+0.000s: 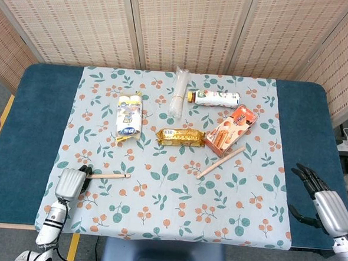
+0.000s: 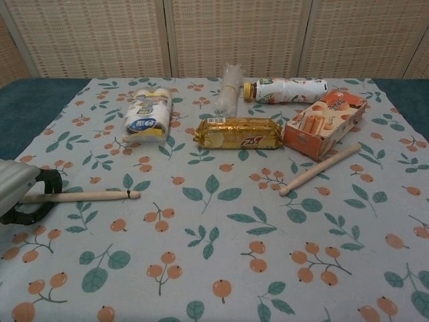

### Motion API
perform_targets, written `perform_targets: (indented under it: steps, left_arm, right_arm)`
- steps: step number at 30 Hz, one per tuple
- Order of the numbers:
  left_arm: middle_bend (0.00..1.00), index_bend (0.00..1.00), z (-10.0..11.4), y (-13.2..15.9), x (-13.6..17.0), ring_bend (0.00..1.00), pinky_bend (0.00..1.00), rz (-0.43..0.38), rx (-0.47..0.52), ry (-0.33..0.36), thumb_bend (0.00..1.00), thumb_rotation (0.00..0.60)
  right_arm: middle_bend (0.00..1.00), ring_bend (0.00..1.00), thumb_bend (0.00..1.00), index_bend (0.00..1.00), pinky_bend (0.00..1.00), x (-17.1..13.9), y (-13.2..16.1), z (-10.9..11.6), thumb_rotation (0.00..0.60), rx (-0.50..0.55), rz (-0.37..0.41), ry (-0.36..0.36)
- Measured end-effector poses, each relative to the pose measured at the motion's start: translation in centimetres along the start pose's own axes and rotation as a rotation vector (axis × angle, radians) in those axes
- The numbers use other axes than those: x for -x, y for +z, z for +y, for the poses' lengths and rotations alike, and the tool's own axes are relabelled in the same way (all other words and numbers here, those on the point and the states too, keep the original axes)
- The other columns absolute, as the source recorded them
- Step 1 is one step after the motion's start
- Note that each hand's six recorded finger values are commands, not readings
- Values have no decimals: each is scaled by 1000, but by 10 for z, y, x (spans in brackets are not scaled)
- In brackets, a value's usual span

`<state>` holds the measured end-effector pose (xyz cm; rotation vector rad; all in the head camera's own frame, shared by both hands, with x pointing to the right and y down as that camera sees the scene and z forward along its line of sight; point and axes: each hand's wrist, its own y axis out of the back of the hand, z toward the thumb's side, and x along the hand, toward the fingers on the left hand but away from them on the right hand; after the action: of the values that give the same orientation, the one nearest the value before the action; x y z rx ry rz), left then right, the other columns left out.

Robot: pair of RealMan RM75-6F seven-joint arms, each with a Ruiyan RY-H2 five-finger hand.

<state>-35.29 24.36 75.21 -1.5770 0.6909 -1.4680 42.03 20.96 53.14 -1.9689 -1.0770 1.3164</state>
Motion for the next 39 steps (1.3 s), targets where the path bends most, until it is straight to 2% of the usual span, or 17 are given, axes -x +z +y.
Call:
perform_targets:
  steps: [9,12,14,16,20,27,31,35,39]
  left_arm:
    - [791,756,18,1,5,998,1000,-15,43,78,505,600]
    - [799,757,29,1,9,999,1000,-22,74,110,507,600]
    - [800,757,36,1,11,999,1000,-28,103,122,507,600]
    - [801,757,44,1,13,999,1000,-32,139,133,507,600]
    - [801,757,63,-5,21,999,1000,-39,186,158,507,600]
    - [803,759,102,-19,37,999,1000,-46,221,222,507,600]
    - [803,759,121,-22,46,999,1000,-59,227,262,506,600]
    - [804,759,124,-22,48,999,1000,-53,241,271,506,600]
    - [804,759,125,-22,48,999,1000,-50,250,276,507,600]
  right_arm:
    - [0,0,248,100,176,3,-1,-3,600,-2,-10,16]
    - [16,5,248,116,286,7,-2,-5,600,-10,-16,22]
    - [68,55,248,143,368,10,-2,-5,600,-15,-12,18]
    - [141,149,248,178,442,13,-3,-7,600,-18,-12,21]
    - [227,276,248,236,511,23,-6,-13,600,-23,-24,46]
    - [274,343,248,289,534,57,-17,-34,600,-62,-33,89]
    - [282,474,248,338,645,78,-18,-44,600,-133,-3,108]
    - [307,600,248,385,763,103,-16,-49,600,-228,38,109]
    - [333,663,248,430,829,133,-14,-53,600,-318,70,113]
